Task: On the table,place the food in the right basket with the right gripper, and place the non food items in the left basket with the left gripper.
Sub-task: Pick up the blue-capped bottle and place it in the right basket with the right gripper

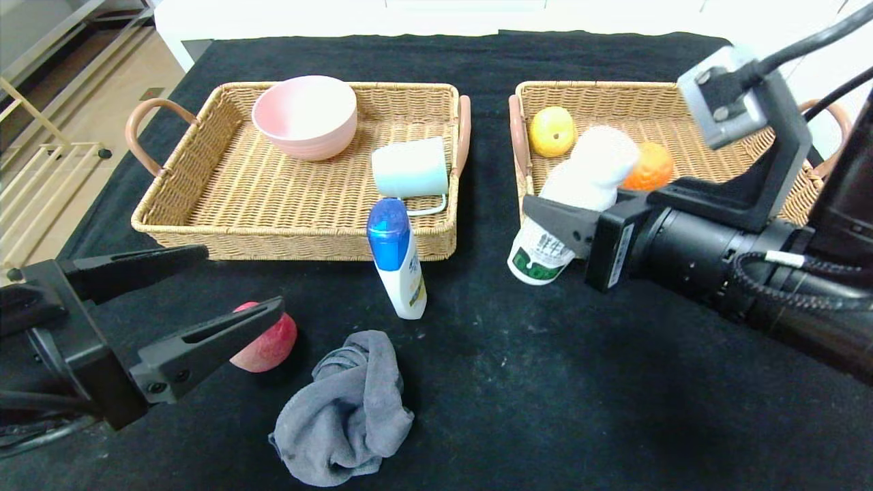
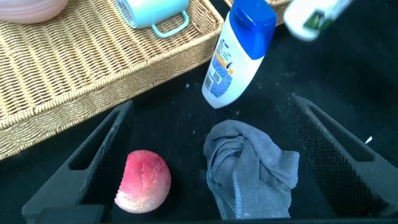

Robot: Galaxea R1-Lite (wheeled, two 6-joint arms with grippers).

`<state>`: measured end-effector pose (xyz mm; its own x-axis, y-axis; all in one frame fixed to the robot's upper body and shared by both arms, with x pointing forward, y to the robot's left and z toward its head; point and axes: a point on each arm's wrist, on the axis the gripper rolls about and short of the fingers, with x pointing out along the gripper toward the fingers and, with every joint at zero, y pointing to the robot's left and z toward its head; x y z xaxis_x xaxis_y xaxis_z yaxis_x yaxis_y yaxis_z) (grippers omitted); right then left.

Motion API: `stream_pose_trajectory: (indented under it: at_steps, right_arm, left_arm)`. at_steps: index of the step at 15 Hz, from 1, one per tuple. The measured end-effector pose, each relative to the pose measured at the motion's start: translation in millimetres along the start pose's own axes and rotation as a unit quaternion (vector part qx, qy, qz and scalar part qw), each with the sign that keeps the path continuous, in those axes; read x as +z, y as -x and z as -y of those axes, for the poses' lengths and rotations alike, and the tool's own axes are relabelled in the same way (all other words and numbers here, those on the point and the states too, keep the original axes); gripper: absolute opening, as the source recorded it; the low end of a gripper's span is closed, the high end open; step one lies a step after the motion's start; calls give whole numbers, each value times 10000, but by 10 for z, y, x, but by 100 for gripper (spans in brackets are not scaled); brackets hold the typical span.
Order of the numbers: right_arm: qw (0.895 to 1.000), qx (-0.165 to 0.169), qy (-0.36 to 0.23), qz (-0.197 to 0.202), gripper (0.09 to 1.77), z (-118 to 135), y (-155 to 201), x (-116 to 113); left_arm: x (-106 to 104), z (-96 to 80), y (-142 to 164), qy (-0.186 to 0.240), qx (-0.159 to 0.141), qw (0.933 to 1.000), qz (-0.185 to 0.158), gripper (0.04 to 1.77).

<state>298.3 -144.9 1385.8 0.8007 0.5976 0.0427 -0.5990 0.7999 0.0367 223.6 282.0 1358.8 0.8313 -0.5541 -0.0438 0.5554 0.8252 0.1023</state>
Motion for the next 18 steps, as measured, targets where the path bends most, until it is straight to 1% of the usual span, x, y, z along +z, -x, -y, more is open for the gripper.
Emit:
stream_pose_trajectory:
  at_steps: [1, 3, 6, 9, 11, 15, 18]
  right_arm:
    - [9999, -80, -8, 101, 102, 54, -1, 95]
    - [9991, -365, 13, 231, 102, 213, -17, 258]
    - [9961, -751, 95, 447, 102, 440, -74, 415]
    - [9931, -1036, 214, 504, 102, 587, -178, 434]
    - [9920, -1138, 236, 494, 102, 653, -275, 417]
    - [9889, -1292, 273, 675, 102, 781, -493, 425]
    - [9865, -1471, 283, 657, 102, 865, -670, 369]
  left_arm:
    - [0, 0, 0, -2, 2, 10000, -2, 176]
    - [0, 0, 0, -2, 0, 10000, -2, 176]
    - [2, 0, 0, -3, 0, 10000, 4, 176]
    - [4, 0, 0, -4, 1, 10000, 7, 176]
    - [6, -1, 0, -5, 3, 10000, 9, 176]
    - [4, -1, 0, -4, 3, 10000, 7, 176]
    - [4, 0, 0, -4, -2, 10000, 7, 176]
